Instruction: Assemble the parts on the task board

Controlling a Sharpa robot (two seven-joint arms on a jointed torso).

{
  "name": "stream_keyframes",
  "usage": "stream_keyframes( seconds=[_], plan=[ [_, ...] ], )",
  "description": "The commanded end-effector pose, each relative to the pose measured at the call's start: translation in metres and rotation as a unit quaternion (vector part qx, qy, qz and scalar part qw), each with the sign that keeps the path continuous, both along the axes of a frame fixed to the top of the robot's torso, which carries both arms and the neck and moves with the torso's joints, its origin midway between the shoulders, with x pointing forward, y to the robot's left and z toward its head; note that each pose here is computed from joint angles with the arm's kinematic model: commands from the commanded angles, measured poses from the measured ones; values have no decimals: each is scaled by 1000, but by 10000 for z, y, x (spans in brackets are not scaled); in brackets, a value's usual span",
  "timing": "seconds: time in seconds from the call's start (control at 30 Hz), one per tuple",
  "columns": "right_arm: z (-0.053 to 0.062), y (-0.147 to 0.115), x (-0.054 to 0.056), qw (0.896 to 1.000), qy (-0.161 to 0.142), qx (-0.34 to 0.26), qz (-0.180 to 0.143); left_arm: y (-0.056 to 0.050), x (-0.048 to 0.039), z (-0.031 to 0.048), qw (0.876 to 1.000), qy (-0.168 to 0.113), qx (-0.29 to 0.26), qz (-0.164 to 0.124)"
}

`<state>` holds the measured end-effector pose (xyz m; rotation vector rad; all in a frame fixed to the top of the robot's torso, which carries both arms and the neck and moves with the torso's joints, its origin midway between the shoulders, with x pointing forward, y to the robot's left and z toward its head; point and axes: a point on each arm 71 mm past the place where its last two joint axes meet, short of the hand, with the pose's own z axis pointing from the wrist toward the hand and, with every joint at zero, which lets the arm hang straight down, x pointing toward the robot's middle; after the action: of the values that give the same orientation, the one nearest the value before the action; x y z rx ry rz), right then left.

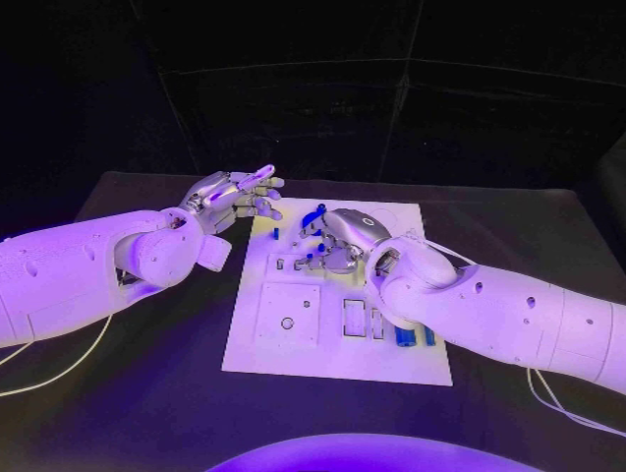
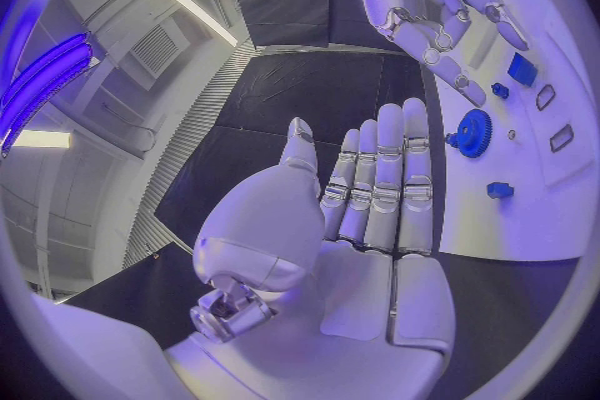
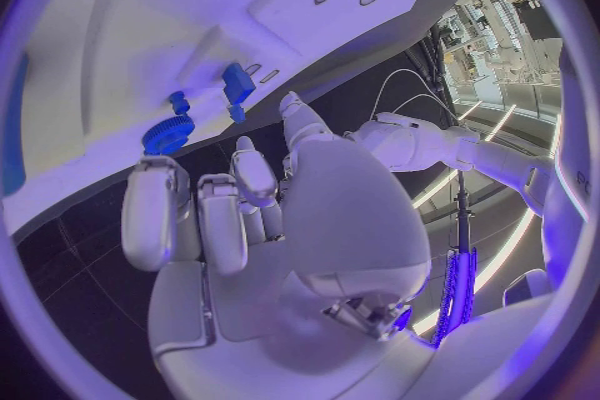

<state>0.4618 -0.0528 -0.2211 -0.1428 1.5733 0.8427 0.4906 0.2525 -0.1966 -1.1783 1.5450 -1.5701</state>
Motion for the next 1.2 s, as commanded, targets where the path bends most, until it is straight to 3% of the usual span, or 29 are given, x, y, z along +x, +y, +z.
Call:
stream_keyframes(
  seconds=[0.03,0.13,0.3,0.43,0.57,0.73,0.9,1.07,1.2],
  plan=[
    [122,-41,-77,998,-41,36,33,-12,0,13,1000,-14,25,-13],
    [219,-192,-111,997,-22,60,46,-5,-11,-2,998,-18,62,-22],
    [430,-580,-53,996,11,83,22,12,-60,-93,980,23,195,-44],
    [617,-892,70,996,18,86,-14,-4,-60,-82,951,53,295,-75],
    [744,-1129,187,995,27,87,-45,-87,-42,-36,910,67,389,-128],
    [812,-1346,289,992,33,92,-81,-202,51,58,857,73,482,-168],
    [826,-1452,369,987,43,103,-112,-306,175,90,822,86,536,-175],
    [824,-1470,395,986,50,103,-121,-425,262,110,794,83,576,-176],
    [821,-1445,403,986,54,102,-121,-552,321,106,781,81,593,-178]
  ],
)
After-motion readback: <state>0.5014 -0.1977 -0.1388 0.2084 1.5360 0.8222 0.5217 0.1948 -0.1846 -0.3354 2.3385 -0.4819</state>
